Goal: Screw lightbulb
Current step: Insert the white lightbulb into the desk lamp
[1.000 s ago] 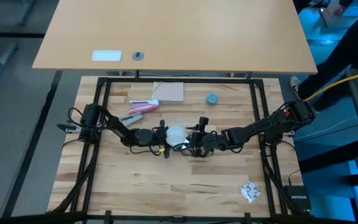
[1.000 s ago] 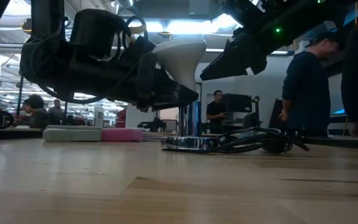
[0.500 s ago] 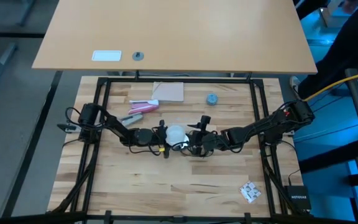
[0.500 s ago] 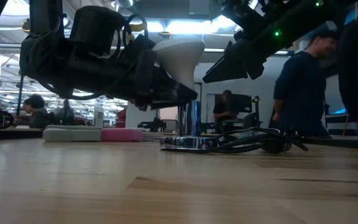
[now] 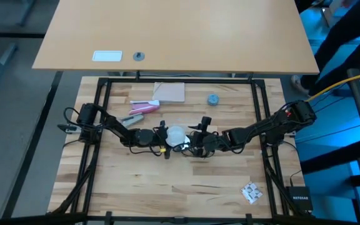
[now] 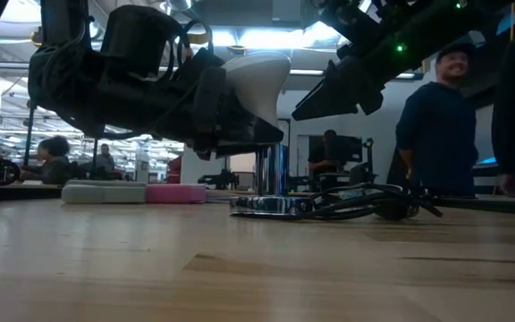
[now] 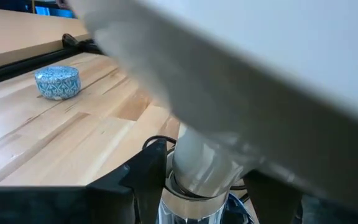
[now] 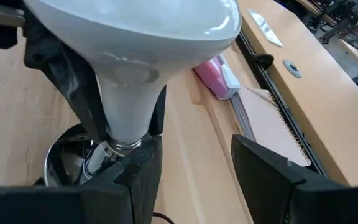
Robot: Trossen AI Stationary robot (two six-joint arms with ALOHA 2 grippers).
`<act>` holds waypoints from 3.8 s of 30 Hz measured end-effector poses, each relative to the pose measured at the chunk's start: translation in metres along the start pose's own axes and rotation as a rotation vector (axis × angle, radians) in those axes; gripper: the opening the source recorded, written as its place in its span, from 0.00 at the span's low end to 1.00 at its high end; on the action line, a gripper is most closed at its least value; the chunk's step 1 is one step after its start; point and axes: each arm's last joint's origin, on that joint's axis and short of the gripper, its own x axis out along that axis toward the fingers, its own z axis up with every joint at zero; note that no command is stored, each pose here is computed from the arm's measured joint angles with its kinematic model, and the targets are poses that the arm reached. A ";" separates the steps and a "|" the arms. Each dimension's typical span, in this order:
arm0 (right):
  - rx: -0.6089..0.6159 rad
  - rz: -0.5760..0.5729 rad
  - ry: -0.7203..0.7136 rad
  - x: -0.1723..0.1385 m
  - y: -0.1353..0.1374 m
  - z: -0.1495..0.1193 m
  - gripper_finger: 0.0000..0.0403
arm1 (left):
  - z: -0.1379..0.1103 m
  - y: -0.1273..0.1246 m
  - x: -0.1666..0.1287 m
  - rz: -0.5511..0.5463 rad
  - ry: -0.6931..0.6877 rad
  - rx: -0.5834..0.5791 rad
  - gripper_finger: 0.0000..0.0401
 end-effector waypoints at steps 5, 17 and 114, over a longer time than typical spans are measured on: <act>0.000 0.000 0.001 0.000 0.000 0.000 0.49 | 0.001 0.000 0.000 0.000 -0.001 -0.001 0.48; -0.015 0.015 0.018 0.000 0.001 -0.002 0.49 | 0.001 0.000 0.000 -0.001 -0.004 -0.032 0.48; 0.012 0.152 0.271 -0.040 -0.025 -0.018 0.49 | 0.027 -0.002 0.002 -0.236 0.058 0.175 0.41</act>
